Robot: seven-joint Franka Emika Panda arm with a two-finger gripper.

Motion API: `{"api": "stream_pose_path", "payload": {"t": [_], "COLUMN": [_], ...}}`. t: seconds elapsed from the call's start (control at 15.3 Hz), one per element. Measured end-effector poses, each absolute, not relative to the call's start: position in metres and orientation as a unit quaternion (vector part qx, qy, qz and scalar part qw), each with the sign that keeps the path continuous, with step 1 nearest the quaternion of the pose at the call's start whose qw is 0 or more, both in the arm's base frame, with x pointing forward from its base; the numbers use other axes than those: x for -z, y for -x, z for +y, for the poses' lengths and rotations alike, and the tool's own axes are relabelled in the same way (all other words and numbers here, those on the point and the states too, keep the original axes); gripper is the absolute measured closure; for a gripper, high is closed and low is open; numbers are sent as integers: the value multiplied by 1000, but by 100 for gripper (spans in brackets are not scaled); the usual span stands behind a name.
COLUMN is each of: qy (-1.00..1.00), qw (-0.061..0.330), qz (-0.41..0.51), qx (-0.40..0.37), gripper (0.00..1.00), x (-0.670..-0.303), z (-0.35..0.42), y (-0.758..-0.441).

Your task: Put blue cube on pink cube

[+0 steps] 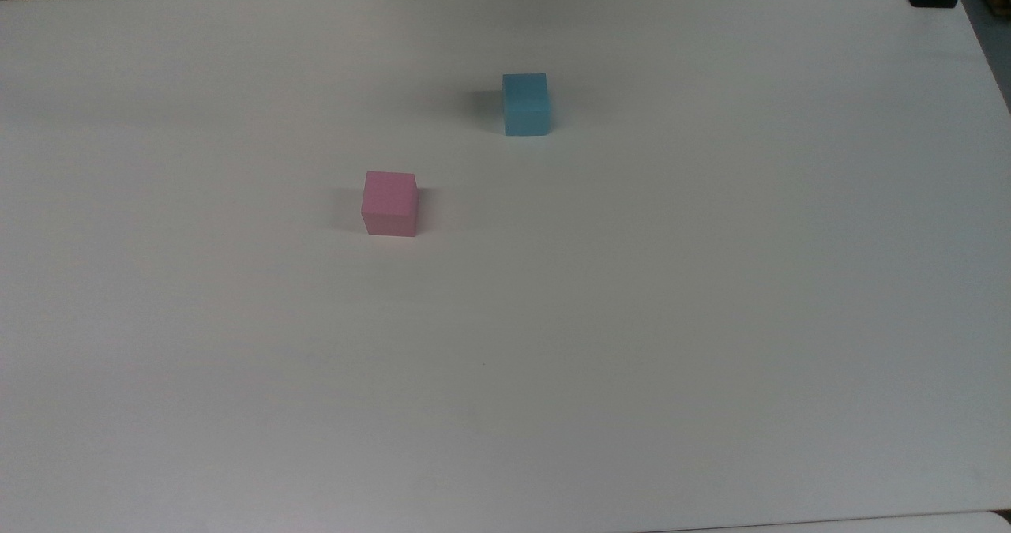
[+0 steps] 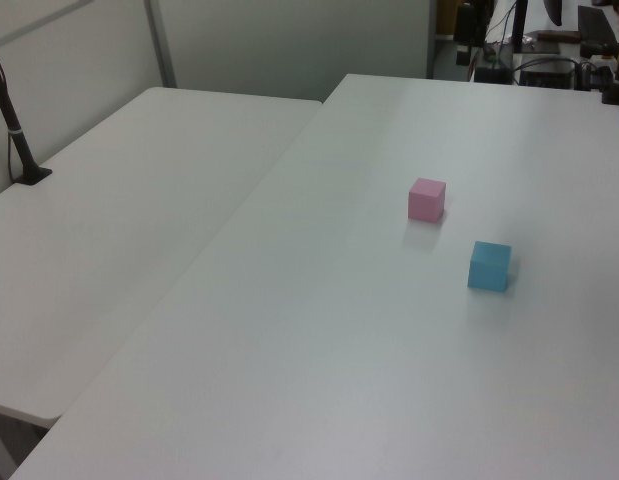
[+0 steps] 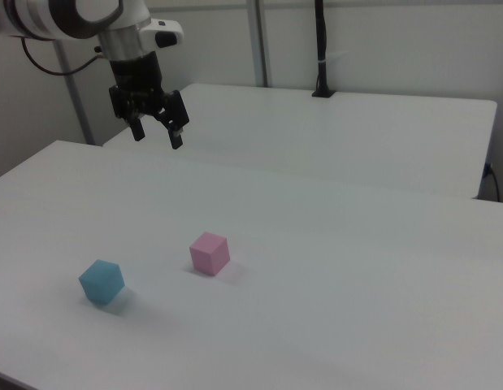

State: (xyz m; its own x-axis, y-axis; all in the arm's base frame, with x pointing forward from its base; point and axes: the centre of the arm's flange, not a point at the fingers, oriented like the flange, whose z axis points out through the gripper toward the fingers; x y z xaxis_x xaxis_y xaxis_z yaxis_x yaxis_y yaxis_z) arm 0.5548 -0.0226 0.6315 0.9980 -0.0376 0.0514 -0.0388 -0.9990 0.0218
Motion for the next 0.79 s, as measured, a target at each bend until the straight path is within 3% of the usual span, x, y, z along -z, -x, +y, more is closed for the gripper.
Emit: {"api": "stream_pose_path", "payload": {"t": [0.26,0.79], "qy": [-999,-998], "qw": [12,10], "qz": [38,58], "qx": [-19,-4], "gripper": [0,0], "x": [-628,-622], "z": [-23,-20], "y": [-554,-544]}}
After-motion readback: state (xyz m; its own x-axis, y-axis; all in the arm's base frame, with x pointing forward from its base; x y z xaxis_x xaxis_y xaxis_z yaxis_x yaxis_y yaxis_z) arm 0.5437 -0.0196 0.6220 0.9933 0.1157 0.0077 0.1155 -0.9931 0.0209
